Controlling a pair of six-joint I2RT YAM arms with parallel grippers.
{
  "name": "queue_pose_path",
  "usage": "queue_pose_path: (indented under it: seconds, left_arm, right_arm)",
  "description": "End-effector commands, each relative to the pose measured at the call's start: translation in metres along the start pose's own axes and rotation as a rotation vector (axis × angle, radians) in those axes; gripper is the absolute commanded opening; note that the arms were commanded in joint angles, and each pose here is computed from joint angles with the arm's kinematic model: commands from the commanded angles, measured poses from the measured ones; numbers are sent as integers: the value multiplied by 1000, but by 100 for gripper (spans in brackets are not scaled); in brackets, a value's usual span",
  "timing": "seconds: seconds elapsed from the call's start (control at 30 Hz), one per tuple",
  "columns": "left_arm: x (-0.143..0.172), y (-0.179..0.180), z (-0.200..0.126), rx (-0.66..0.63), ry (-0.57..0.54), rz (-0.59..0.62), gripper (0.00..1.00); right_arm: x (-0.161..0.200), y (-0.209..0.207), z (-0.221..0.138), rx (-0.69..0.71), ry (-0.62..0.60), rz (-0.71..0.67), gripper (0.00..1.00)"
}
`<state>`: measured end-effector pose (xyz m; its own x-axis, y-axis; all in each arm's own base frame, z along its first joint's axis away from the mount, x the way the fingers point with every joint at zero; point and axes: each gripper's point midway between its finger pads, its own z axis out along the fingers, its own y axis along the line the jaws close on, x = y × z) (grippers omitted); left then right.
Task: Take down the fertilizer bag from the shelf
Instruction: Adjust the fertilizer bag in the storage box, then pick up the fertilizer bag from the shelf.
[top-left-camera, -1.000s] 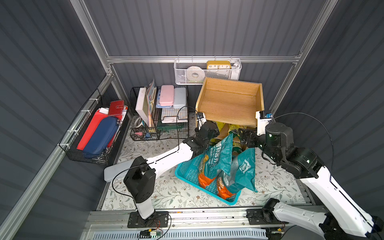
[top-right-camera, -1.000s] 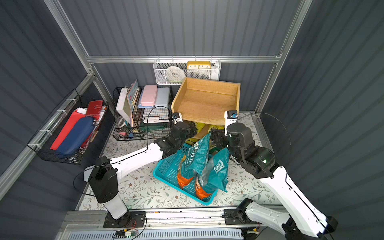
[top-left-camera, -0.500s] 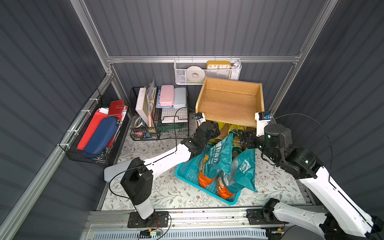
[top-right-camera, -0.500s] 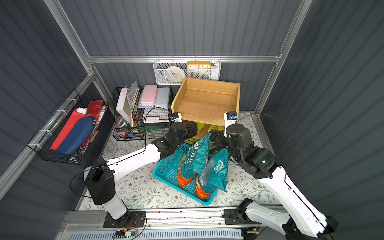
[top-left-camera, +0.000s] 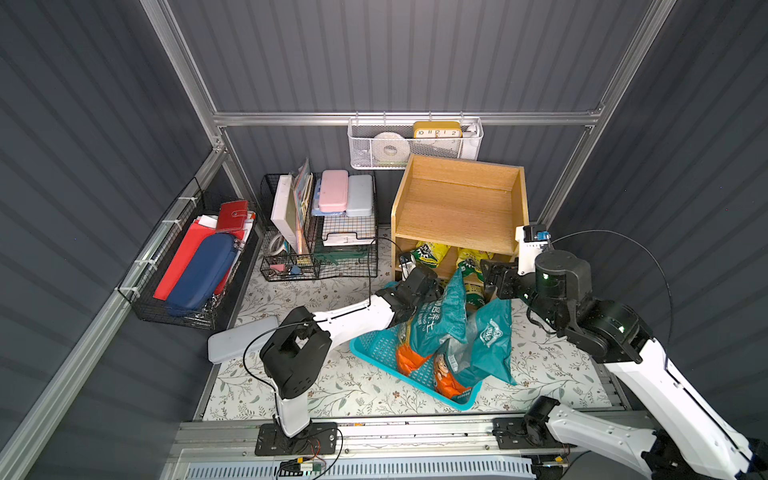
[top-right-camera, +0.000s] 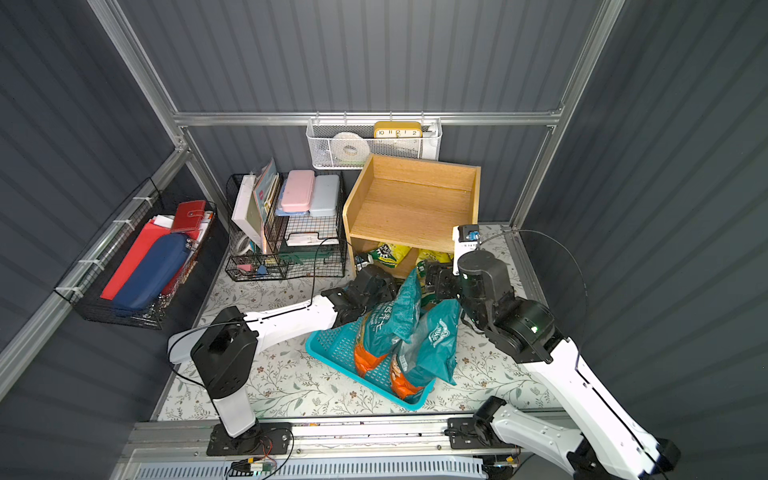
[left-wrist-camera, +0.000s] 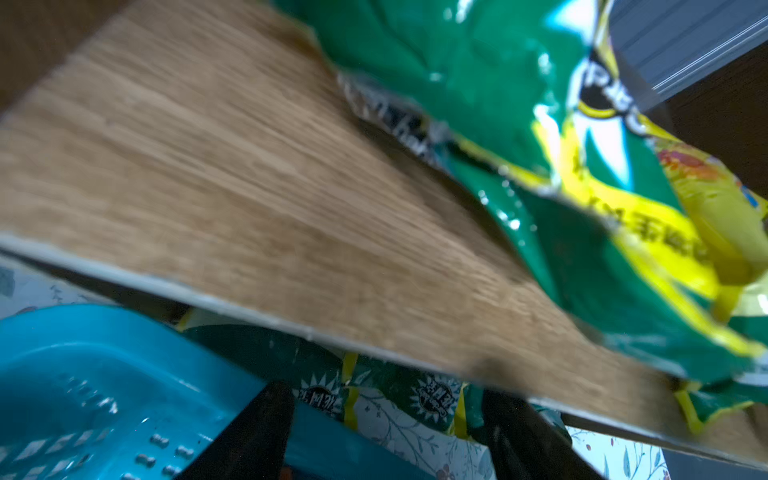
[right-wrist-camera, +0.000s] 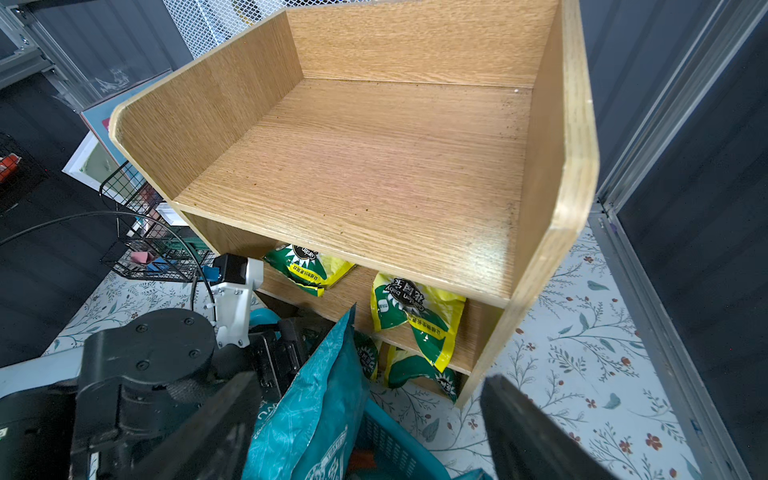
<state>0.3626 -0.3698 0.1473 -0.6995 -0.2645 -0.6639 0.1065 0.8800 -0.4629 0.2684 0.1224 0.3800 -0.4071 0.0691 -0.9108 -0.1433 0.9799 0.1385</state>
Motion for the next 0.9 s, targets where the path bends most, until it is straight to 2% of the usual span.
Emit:
queue_pose_path:
  seconds: [0.0,0.1,0.23,0.37,0.63,0.73,0.87]
  left_arm:
    - [-5,-1,2,-22,5,30,78]
    - [-14,-6,-12,0,-3,32,78]
    - [-8,11,-39,-22,27,21,78]
    - [-4,32,-71,-31,30,1,82]
    - [-35,44,-118,-21,-76,54,95]
    - [-47,66,-121,-60,-90,33,97]
    - [-61,107,-124,-80,-99,-42,98]
  right_arm:
    - [1,-5,-1,19,-7,7,88]
    - [2,-7,-2,24,-5,1,88]
    - [5,-1,-1,-6,11,-12,86]
    - [19,31,6,-131,91,-73,72]
    - [54,90,14,-167,170,-351,71]
    - [77,118,31,-164,232,-491,71]
    - [87,136,62,-67,276,-669,69]
